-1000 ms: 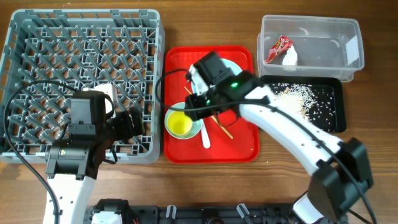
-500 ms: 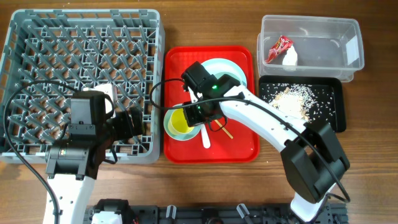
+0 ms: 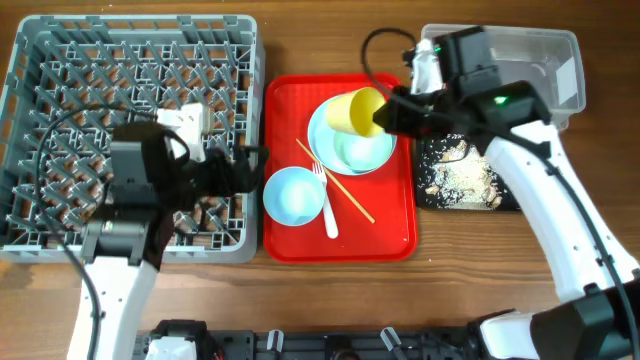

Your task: Sort waste into correct bins and load items into the dishwasher rack

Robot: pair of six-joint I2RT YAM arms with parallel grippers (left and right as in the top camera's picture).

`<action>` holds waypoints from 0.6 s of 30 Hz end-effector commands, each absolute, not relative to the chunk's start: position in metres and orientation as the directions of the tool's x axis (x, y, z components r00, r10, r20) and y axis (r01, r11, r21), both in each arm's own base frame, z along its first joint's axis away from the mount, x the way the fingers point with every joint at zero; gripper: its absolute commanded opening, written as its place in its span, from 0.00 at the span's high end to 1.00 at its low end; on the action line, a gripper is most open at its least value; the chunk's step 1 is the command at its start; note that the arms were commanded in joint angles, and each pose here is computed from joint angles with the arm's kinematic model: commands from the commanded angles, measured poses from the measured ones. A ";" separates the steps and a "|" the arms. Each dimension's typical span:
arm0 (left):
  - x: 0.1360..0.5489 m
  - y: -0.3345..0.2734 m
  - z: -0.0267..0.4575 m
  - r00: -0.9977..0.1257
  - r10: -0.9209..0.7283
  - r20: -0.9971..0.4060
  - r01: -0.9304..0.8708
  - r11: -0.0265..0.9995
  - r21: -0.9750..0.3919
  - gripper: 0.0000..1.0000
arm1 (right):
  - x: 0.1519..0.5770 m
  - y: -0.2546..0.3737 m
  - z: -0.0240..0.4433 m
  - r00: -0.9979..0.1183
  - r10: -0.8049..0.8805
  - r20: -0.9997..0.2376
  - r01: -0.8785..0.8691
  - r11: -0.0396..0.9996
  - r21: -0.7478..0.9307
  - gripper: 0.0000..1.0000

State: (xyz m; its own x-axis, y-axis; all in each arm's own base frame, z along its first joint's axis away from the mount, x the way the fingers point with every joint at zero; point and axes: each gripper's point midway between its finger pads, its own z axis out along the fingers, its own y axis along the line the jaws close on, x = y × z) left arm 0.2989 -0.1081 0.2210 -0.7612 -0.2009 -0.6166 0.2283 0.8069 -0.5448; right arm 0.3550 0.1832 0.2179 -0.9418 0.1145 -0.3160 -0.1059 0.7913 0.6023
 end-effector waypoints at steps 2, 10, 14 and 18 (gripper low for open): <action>0.295 -0.164 0.252 -0.794 -0.121 -0.596 0.473 0.493 -0.730 0.00 | 0.342 0.206 0.241 -0.967 0.030 -0.252 -0.190 0.571 0.799 0.96; 0.295 -0.187 0.280 -0.711 -0.039 -0.702 0.682 0.203 -0.703 0.01 | 0.315 0.231 0.286 -0.957 -0.092 -0.277 -0.291 0.266 0.919 0.96; 0.292 -0.190 0.297 -0.631 -0.028 -0.775 0.765 0.145 -0.627 0.06 | 0.308 0.234 0.297 -0.955 -0.116 -0.274 -0.293 0.194 0.936 0.96; 0.293 -0.194 0.310 -0.610 -0.041 -0.791 0.783 0.125 -0.610 0.05 | 0.303 0.237 0.301 -0.953 -0.135 -0.273 -0.293 0.165 0.942 0.96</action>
